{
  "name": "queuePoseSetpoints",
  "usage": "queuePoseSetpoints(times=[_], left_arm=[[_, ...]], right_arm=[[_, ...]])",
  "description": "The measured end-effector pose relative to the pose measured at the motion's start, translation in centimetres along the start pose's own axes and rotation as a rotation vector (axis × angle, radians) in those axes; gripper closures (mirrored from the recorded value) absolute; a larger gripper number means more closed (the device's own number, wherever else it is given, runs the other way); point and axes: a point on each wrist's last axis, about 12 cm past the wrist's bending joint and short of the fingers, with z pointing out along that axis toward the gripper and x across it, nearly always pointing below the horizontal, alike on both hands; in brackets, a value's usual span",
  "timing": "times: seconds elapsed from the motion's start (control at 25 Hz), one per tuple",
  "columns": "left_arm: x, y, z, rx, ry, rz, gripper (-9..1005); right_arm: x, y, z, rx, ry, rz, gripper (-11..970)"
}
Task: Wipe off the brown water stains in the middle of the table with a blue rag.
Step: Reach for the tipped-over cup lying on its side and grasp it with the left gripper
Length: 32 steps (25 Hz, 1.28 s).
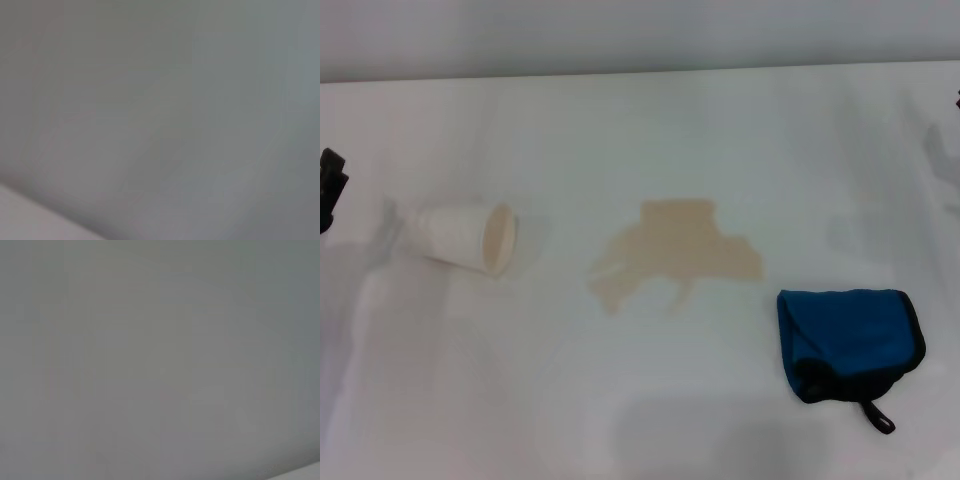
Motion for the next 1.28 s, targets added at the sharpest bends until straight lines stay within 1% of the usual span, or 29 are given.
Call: queuePoseSetpoints(times=[0.08,0.24,0.44,0.48,0.52,0.56,0.6,0.64,0.68,0.72,0.76,0.88,0.92,0.96,1.0,1.12,1.2,1.28], left_arm=[[-0.6,0.1,0.3,0.052,0.005,0.065,109],[-2.0,0.2,1.4,0.198,0.048,0.242,109],[-4.5,1.2,2.6,0.271,0.07,0.353,109],[-4.9,1.2,2.7,0.295,0.073,0.388,109],[-5.9,1.3,3.0,0.349,0.08,0.457,109],[-5.9,1.3,3.0,0.349,0.08,0.457,109],[-6.6,1.5,3.1,0.388,0.099,0.513,109],[-7.0,1.5,3.2,0.411,0.117,0.537,108],[-8.3,1.9,3.9,0.475,0.186,0.586,108],[-8.9,2.0,4.2,0.501,0.233,0.593,108],[-8.9,2.0,4.2,0.501,0.233,0.593,108],[-10.9,2.2,5.5,0.574,0.35,0.63,108],[-11.6,2.0,6.0,0.61,0.391,0.662,108],[-12.7,1.7,6.6,0.666,0.464,0.721,108],[-12.7,1.7,6.6,0.666,0.464,0.721,108],[-14.3,1.2,7.4,0.739,0.604,0.82,108],[-14.9,0.6,8.1,0.787,0.69,0.886,109],[-15.4,0.1,8.7,0.818,0.747,0.933,109]], right_arm=[[0.1,0.2,0.3,0.002,0.018,-0.005,255],[0.2,0.4,0.6,0.003,0.033,-0.006,255],[0.0,0.6,0.8,-0.001,0.028,-0.004,255],[0.0,0.6,0.8,0.0,0.027,-0.002,255],[0.0,0.6,0.8,0.004,0.026,0.0,255],[0.0,0.6,0.8,0.004,0.026,0.0,254],[-0.1,0.6,0.9,0.005,0.024,0.0,254],[-0.2,0.6,0.9,0.006,0.021,0.0,254],[-0.2,0.6,0.9,0.006,0.021,0.0,254],[-0.2,0.6,1.0,0.006,0.02,0.0,254],[-0.3,0.6,1.0,0.006,0.018,-0.001,254],[-0.4,0.6,1.2,0.005,0.016,-0.002,255],[-0.5,0.6,1.2,0.006,0.017,-0.003,255],[-0.5,0.6,1.3,0.008,0.018,-0.003,254],[-0.6,0.7,1.5,0.013,0.02,0.002,254],[-0.8,0.9,1.9,0.021,0.019,0.012,254],[-0.9,1.2,2.2,0.026,0.015,0.023,254],[-1.1,1.5,2.5,0.021,0.011,0.027,254]])
